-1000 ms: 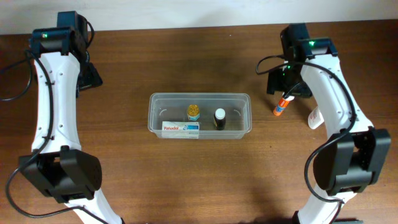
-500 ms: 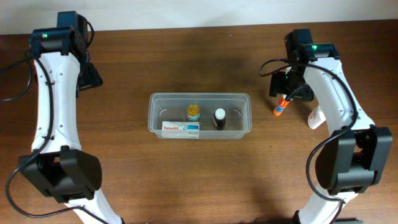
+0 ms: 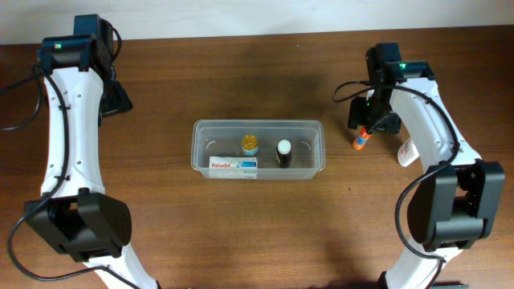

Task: Pack container
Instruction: 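Move the right gripper to the orange tube and lower around it, then close the right gripper on the orange tube and lift it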

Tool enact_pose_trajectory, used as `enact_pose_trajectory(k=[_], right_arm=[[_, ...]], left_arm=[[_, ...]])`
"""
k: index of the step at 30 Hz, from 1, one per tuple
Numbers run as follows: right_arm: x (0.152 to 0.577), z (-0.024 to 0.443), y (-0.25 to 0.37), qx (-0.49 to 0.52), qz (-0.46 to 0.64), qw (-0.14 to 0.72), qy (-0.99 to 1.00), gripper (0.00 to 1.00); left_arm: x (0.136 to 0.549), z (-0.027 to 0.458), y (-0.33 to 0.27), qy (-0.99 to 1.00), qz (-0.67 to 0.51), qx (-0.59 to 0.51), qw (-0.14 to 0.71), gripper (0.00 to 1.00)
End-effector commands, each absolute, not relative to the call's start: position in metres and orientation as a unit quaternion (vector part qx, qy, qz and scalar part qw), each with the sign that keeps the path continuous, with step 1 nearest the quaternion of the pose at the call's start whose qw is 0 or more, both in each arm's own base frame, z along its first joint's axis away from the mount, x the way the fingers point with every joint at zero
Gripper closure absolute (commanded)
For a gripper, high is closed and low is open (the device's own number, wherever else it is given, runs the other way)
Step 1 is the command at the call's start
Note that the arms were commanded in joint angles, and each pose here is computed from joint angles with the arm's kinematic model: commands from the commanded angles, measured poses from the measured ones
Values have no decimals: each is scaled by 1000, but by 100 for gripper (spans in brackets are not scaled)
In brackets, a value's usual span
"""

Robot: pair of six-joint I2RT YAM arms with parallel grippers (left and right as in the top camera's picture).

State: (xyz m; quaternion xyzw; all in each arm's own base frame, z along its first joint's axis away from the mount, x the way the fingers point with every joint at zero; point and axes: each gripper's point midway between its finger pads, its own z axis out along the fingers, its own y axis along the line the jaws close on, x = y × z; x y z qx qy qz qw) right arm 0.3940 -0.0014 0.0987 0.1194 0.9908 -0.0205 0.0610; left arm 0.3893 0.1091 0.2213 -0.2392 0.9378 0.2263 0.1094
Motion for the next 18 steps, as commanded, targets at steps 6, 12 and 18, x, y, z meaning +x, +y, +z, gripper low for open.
enact_pose_trajectory(k=[6,12,18], right_arm=[[393,94,-1,122,-17,58,991,47],[393,94,-1,122,-17,56,991,55],[392,94,-1,122,-17,54,991,64]], left_arm=[[388,226,111,935,232,-244,115,1],[388,226,111,935,232,-244,115,1],[388,226,111,935,232,-244,115,1]])
